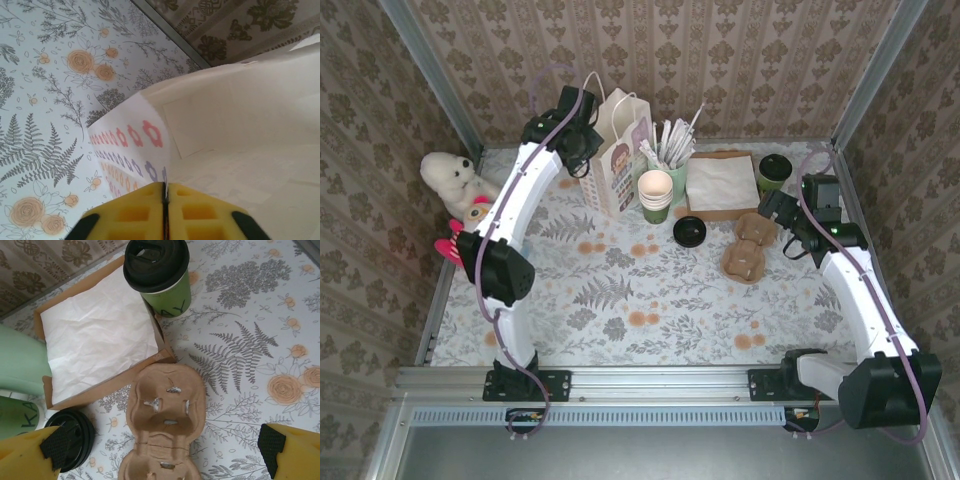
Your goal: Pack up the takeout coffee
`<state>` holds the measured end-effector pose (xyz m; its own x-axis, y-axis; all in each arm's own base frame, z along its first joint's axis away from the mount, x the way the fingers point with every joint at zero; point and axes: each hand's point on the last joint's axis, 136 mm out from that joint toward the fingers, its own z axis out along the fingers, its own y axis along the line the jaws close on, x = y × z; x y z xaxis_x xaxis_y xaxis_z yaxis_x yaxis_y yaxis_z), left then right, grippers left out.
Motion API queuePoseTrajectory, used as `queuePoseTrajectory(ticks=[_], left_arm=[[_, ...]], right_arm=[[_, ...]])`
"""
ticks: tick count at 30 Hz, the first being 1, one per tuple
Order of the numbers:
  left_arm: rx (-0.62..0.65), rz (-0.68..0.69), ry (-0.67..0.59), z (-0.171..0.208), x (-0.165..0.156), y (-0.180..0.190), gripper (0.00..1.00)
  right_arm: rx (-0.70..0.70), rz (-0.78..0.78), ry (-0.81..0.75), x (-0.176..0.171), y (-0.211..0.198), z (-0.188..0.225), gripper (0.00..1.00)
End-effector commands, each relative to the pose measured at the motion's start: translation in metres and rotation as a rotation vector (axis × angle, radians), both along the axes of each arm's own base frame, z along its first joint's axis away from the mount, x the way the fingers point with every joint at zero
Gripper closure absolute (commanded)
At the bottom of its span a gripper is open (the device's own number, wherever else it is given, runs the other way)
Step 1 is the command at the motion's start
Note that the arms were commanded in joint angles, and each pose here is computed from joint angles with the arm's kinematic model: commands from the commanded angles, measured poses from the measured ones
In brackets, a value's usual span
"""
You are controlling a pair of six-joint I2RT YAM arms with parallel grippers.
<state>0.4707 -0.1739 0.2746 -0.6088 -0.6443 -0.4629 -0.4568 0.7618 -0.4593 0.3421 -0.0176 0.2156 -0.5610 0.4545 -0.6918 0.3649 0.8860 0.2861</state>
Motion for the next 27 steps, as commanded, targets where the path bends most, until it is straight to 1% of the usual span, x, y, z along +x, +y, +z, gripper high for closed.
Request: queuePoseTrajectory(ticks=[1,4,9,11,13,15,17,22,27], left_arm=[[0.040,0.012,-0.029,0.023,-0.023,0.021,1.00],[0.069,0.039,-0.033,0.027,-0.042,0.037,1.00],[0.082,0.065,-0.038,0.029,-0.082,0.065,1.00],[0.077,0.038,-0.029,0.028,-0.098,0.069,1.00],[0.087,-0.025,-0.025,0.027,-0.117,0.072,1.00],[0.110,-0.031,-0.001,0.022,-0.139,0.083,1.00],[0.118,-0.052,0.011,0.017,-0.156,0.091,1.00],[-0.007,-0.211,-0.043,0.018,-0.184,0.072,1.00],[-0.069,-0.341,-0.006,0.013,-0.208,0.054,1.00]], right_arm=[[0.028,0.022,-0.048,0.002,0.005,0.008,0.00],[-0.001,-0.032,-0.018,-0.003,-0.005,0.001,0.00],[0.017,-0.029,0.002,-0.005,-0.002,-0.008,0.00],[0.039,-0.020,0.014,-0.004,0.001,-0.012,0.00],[0.060,-0.033,0.037,-0.004,0.002,-0.017,0.00],[0.069,-0.053,0.067,-0.005,0.001,-0.023,0.00],[0.081,-0.043,0.083,-0.002,0.003,-0.027,0.00],[0.154,0.054,0.123,0.007,0.024,-0.036,0.00],[0.159,0.084,0.206,-0.002,0.028,-0.051,0.00]])
